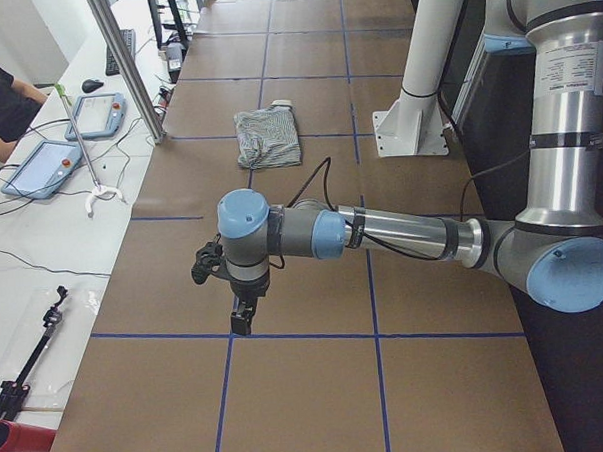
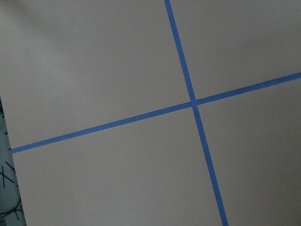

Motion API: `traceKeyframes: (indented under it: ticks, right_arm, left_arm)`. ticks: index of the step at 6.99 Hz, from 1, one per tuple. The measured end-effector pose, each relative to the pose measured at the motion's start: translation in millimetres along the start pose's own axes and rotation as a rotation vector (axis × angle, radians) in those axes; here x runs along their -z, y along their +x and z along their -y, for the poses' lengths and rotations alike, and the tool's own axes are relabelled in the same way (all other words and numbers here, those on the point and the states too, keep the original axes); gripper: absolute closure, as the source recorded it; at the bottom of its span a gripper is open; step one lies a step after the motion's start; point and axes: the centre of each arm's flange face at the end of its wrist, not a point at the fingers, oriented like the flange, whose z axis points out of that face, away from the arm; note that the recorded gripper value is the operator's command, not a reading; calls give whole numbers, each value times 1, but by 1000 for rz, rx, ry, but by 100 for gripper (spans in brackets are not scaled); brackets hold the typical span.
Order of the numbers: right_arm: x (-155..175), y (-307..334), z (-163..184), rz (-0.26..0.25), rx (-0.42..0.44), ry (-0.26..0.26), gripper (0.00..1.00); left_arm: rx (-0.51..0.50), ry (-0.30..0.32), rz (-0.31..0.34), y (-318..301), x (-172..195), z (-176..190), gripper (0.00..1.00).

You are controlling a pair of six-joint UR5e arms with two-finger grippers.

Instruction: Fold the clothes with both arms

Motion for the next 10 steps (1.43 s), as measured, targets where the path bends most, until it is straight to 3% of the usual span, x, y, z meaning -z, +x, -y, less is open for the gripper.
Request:
traceKeyframes:
  ticks: [2,5,10]
  right_arm:
    - [-5,-14,8,3,-38,33,0]
    - [-6,-18,9,5,-48,40,0]
    - [-6,-18,8,4,-46,40,0]
  left_arm:
    - [20,-2,-7,0,-2,-1,0]
    - [181,-4,-7,-2,-4,-3,0]
    - [207,-4,-8,-2,-4,-3,0]
